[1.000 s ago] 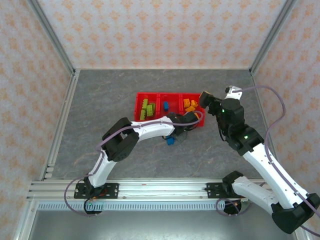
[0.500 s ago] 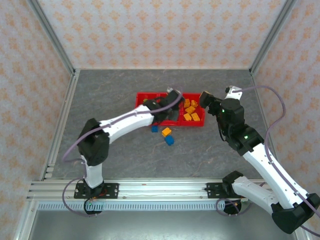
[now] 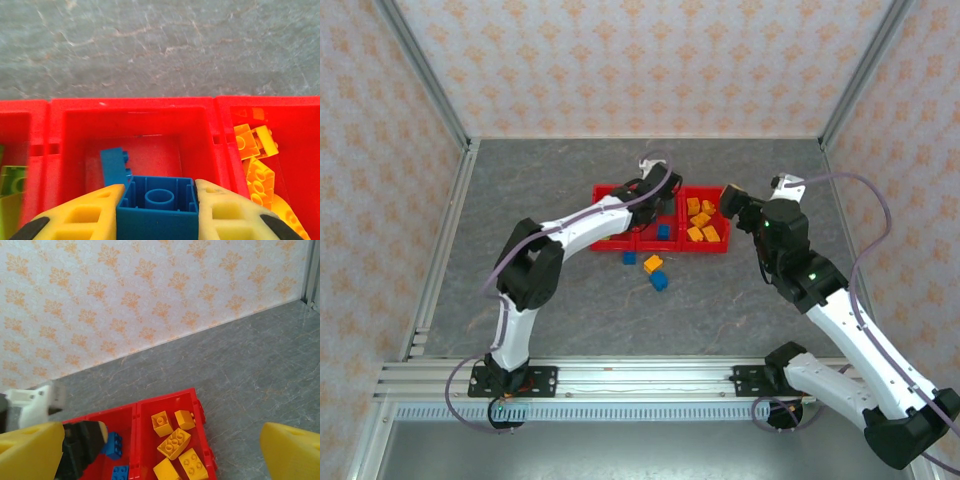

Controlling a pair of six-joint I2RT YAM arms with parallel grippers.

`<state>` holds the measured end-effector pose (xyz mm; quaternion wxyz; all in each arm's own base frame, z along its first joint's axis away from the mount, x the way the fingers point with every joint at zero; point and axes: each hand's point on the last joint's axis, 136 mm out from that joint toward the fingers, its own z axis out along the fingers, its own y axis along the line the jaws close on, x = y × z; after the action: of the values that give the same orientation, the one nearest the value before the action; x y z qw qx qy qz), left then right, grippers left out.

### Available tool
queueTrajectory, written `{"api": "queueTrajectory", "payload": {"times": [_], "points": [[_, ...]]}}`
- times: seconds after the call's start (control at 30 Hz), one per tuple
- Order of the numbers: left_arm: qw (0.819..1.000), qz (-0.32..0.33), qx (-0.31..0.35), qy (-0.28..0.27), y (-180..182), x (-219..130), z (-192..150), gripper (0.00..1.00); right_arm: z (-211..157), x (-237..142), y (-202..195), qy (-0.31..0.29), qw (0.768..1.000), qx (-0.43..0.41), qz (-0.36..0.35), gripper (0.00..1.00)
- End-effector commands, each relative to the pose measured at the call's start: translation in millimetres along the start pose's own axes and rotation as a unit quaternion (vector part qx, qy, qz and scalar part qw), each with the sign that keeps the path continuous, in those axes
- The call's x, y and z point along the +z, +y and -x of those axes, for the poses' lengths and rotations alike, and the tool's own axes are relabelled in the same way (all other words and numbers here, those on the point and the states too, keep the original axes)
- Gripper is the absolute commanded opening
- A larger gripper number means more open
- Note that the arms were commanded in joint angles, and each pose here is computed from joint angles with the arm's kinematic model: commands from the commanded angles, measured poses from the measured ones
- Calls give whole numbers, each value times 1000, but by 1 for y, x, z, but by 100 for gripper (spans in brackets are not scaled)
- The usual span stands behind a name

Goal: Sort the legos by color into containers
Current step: Place the lego in the container, then pick up the lego from the center of the table.

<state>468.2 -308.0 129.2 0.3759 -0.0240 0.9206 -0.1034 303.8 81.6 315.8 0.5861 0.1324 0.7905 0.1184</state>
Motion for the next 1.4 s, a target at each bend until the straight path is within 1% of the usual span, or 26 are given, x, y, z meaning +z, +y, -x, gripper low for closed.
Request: {"api": "queueTrajectory", "payload": {"times": [0.0, 0.2, 0.27, 0.33, 0.4, 0.43, 0.47, 0.53, 0.63, 0.73, 0.83, 0.87, 1.0, 1.1, 1.2, 1.3, 1.37], "points": [[999, -21, -27, -17, -15, 8, 15, 19, 7, -4, -8, -20, 1000, -6, -16, 100], [999, -15, -35, -12, -9, 32, 8, 21, 9, -6, -10, -23, 999, -12, -20, 100], [999, -16, -37, -14, -9, 34, 10, 25, 9, -6, -11, -23, 999, -13, -21, 100], [999, -21, -39, -16, -10, 35, 12, 31, 9, -6, -10, -23, 999, -13, -20, 100], [999, -23, -41, -19, -10, 33, 15, 35, 9, -6, -10, -22, 999, -14, -20, 100], [999, -24, -40, -20, -11, 31, 16, 41, 9, -6, -10, -23, 999, -13, -21, 100], [999, -23, -38, -21, -10, 30, 17, 49, 10, -7, -10, -23, 999, -13, -20, 100], [999, -21, -37, -24, -9, 24, 19, 56, 11, -7, -10, -24, 999, -11, -19, 100], [998, -34, -40, -38, -8, 10, 25, 75, 11, -6, -8, -24, 1000, -9, -16, 100], [997, -49, -38, -47, -8, -8, 30, 87, 10, -4, -6, -22, 1000, -9, -13, 100], [998, -40, -35, -43, -2, -22, 31, 98, 10, -2, -3, -20, 1000, -9, -10, 100], [998, -40, -36, -44, -1, -28, 32, 99, 10, -1, -2, -19, 1000, -9, -9, 100], [997, -41, -46, -54, 8, -56, 34, 99, 8, 3, 1, -14, 1000, -8, -3, 100], [997, -42, -43, -57, 11, -75, 29, 99, 5, 5, 3, -10, 1000, -5, 0, 100], [997, -40, -35, -61, 11, -94, 17, 99, 2, 8, 5, -5, 1000, -4, 3, 100], [996, -32, -63, -58, 10, -109, -1, 99, 0, 10, 6, -3, 1000, -1, 6, 100], [994, -6, -95, -63, 15, -116, -16, 99, -2, 12, 7, -3, 1000, 3, 9, 100]]}}
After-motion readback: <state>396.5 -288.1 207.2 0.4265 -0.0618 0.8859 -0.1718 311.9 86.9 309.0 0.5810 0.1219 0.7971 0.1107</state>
